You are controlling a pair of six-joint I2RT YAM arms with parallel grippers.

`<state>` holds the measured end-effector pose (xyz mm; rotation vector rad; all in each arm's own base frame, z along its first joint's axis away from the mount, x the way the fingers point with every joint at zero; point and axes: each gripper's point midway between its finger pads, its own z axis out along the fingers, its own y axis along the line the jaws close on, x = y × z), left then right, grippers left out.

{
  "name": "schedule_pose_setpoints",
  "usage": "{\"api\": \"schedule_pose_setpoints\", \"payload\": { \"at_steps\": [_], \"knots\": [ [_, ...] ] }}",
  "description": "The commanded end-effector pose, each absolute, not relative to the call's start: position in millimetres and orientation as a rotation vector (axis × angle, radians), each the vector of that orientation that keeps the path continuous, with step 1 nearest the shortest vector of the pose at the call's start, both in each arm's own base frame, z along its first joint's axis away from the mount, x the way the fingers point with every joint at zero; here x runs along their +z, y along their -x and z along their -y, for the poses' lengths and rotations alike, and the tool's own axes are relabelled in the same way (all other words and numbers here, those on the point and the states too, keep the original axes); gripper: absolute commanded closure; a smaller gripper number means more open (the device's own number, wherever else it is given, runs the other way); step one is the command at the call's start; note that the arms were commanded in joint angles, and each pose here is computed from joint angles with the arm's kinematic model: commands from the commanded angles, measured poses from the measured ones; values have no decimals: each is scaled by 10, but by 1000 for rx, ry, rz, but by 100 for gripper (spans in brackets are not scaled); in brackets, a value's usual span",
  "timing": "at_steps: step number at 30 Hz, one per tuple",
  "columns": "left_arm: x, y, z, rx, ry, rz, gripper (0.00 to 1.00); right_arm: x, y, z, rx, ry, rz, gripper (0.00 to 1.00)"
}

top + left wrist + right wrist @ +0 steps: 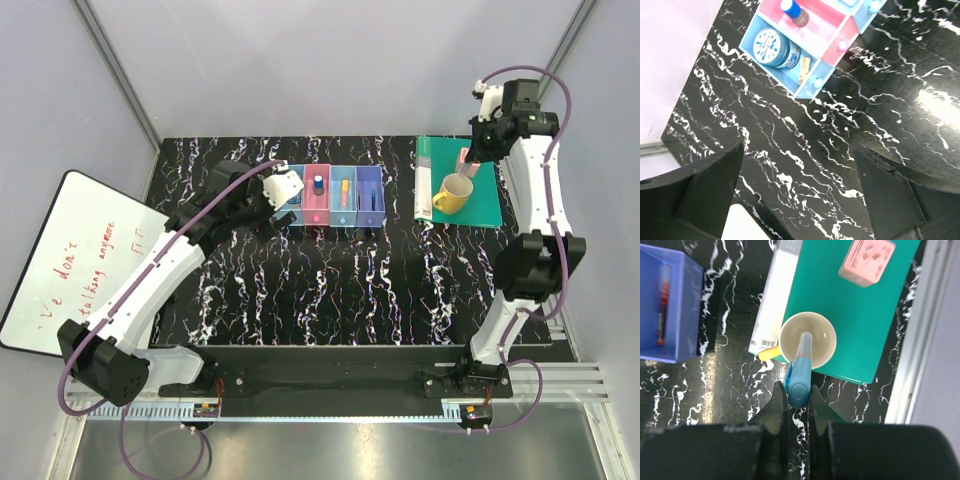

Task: Sort the stationery into containers
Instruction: Pick up the pen from the storage box, then place the pen in the storage box.

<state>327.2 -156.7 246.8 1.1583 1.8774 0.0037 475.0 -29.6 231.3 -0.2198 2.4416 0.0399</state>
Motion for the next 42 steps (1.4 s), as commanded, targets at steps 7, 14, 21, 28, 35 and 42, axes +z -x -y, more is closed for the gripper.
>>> {"api": "schedule_pose_setpoints", "payload": {
  "at_steps": [7, 14, 21, 28, 35, 42],
  "knots": [
    [2894, -3429, 2330, -349, -1206, -1669, 1, 3087, -4056, -266, 330, 436, -2303, 100],
    [3013, -3638, 2947, -580, -1280, -1563, 1, 3163, -3684, -732, 657, 594, -2268, 100],
    [2863, -3384, 3577, -856, -1416, -1475, 1, 3176, -3525, -1049, 810, 694, -2243, 100],
    [2819, -3150, 4080, -1048, -1523, -1363, 1, 3119, -3432, -1198, 805, 759, -2255, 100],
    [2843, -3084, 4377, -1107, -1544, -1312, 1, 3047, -3311, -1231, 816, 764, -2280, 100],
    [2731, -3101, 4476, -1100, -1545, -1323, 1, 3071, -3204, -1255, 832, 766, -2272, 100]
  ]
}}
